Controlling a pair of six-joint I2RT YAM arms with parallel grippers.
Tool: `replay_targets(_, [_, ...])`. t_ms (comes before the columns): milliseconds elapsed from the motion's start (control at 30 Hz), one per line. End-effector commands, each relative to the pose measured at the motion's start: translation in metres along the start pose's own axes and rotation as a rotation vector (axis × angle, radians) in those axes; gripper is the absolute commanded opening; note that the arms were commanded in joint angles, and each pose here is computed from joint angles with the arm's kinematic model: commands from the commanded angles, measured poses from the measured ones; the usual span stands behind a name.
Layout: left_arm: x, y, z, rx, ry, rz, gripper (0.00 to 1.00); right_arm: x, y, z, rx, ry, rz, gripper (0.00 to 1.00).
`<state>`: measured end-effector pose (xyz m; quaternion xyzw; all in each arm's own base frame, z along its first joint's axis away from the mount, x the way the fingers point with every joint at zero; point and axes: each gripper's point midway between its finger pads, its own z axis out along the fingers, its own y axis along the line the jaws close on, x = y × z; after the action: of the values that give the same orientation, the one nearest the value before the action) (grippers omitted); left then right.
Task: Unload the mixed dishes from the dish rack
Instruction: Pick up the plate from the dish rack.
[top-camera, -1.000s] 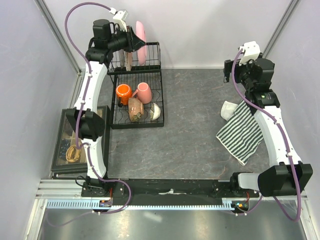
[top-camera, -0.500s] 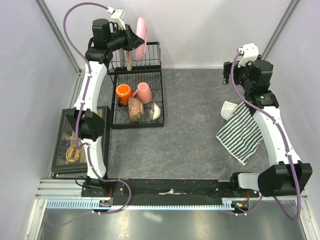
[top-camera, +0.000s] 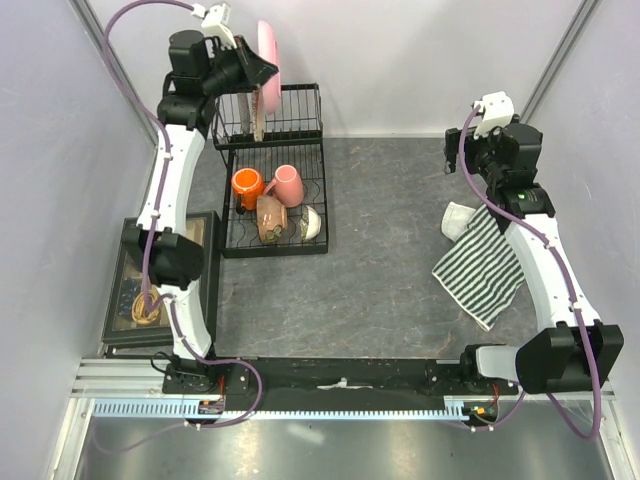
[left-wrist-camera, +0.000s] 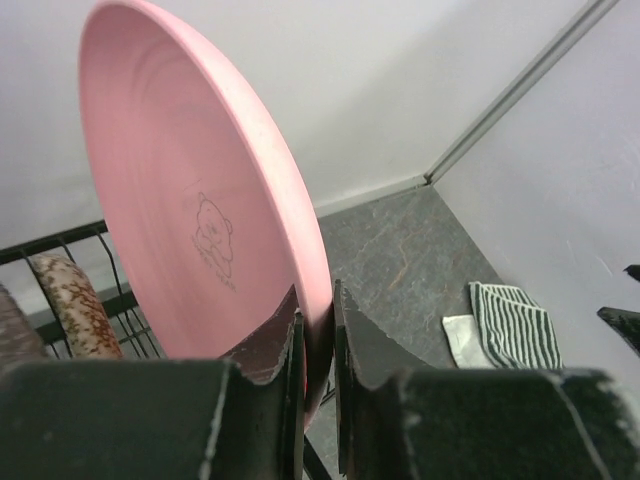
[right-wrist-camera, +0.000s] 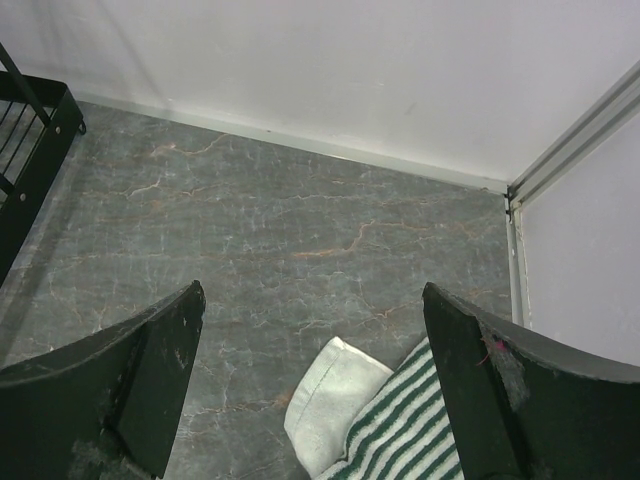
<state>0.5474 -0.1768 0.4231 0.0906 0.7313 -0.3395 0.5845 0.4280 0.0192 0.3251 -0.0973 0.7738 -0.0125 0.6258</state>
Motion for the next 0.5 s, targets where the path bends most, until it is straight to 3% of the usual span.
replay_targets(0, [-0.068, -0.047, -0.044, 0.051, -0.172, 0.071, 0.01, -0.022, -0.001, -0.007, 0.003, -0.075, 0.002, 0.98])
replay_targets(333, [-0.056, -0.120, -0.078, 0.254, -0.140, 0.291, 0.01, -0.029, -0.010, -0.007, 0.048, -0.018, 0.044, 0.98])
replay_targets(467, [-0.020, -0.149, -0.080, 0.254, -0.099, 0.550, 0.02, -0.042, -0.012, -0.009, 0.058, 0.013, 0.094, 0.98])
